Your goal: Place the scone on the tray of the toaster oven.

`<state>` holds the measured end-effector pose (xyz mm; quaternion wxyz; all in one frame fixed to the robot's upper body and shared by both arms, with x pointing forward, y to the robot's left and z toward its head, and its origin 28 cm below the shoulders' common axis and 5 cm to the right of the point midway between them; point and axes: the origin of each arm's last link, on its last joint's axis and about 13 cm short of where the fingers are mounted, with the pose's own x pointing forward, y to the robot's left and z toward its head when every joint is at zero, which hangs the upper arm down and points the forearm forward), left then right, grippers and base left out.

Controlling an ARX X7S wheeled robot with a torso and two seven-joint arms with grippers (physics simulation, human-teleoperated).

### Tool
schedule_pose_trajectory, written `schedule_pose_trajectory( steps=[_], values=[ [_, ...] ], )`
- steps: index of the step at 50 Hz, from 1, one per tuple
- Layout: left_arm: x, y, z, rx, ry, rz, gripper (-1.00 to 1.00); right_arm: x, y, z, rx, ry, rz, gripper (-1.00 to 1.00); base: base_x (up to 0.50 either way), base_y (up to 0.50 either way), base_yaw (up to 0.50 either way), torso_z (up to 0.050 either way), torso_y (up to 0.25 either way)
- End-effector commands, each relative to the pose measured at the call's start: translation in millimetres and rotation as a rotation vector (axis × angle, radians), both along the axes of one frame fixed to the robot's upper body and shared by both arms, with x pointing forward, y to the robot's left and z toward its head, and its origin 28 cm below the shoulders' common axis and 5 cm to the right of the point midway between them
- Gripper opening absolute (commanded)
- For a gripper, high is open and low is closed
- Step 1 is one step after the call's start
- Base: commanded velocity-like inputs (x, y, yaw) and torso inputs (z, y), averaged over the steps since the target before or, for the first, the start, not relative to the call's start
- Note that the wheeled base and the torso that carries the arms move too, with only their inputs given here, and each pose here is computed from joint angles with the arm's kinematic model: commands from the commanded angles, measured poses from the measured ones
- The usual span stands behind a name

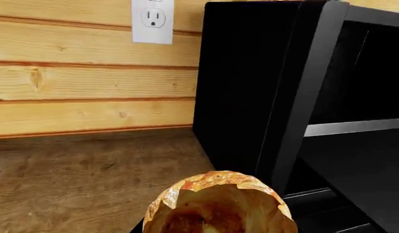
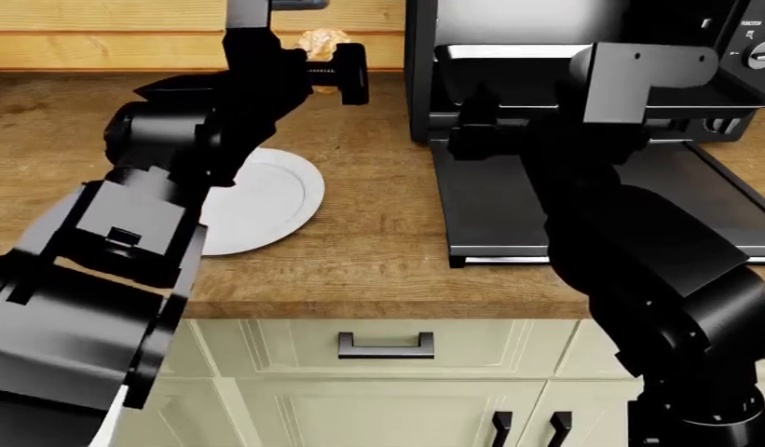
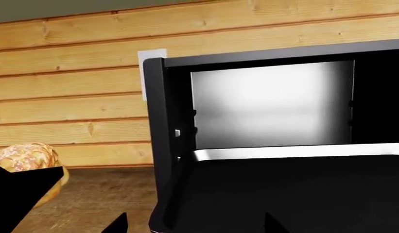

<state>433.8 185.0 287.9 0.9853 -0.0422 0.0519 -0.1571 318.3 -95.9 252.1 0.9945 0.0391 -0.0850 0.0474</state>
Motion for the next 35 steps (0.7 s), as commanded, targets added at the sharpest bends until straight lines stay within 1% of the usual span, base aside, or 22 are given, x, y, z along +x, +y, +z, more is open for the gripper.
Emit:
schedule_pose_trajectory(
  steps=[1, 9, 10, 13, 15, 30, 35],
  values=[
    [0, -12.0, 5, -0.037, -0.016, -0.059, -1.00, 0, 0.2, 2, 0.006, -0.005, 0.004, 1.00, 0.00, 0.00, 0.00, 0.000, 0.000],
    [0, -16.6, -1, -0.045, -0.025, -0.099, -1.00, 0, 0.4, 3, 0.007, -0.011, 0.008, 1.00, 0.00, 0.00, 0.00, 0.000, 0.000],
    [-1, -17.7, 4, -0.046, -0.026, -0.104, -1.00, 0, 0.5, 3, 0.006, -0.010, 0.009, 1.00, 0.00, 0.00, 0.00, 0.000, 0.000],
    [0, -18.5, 4, -0.051, -0.034, -0.110, -1.00, -1, 0.7, 2, 0.007, -0.005, 0.011, 1.00, 0.00, 0.00, 0.00, 0.000, 0.000],
    [-1, -20.1, 10, -0.054, -0.036, -0.113, -1.00, -1, 1.2, 2, 0.004, -0.005, 0.012, 1.00, 0.00, 0.00, 0.00, 0.000, 0.000],
    [-2, -21.9, 11, -0.055, -0.034, -0.103, -1.00, 0, 2.4, 0, 0.007, 0.001, 0.020, 1.00, 0.00, 0.00, 0.00, 0.000, 0.000],
    [-1, -24.0, 4, -0.052, -0.028, -0.103, -1.00, 0, 2.4, 0, 0.007, 0.001, 0.021, 1.00, 0.00, -0.18, 0.00, 0.000, 0.000]
  ],
)
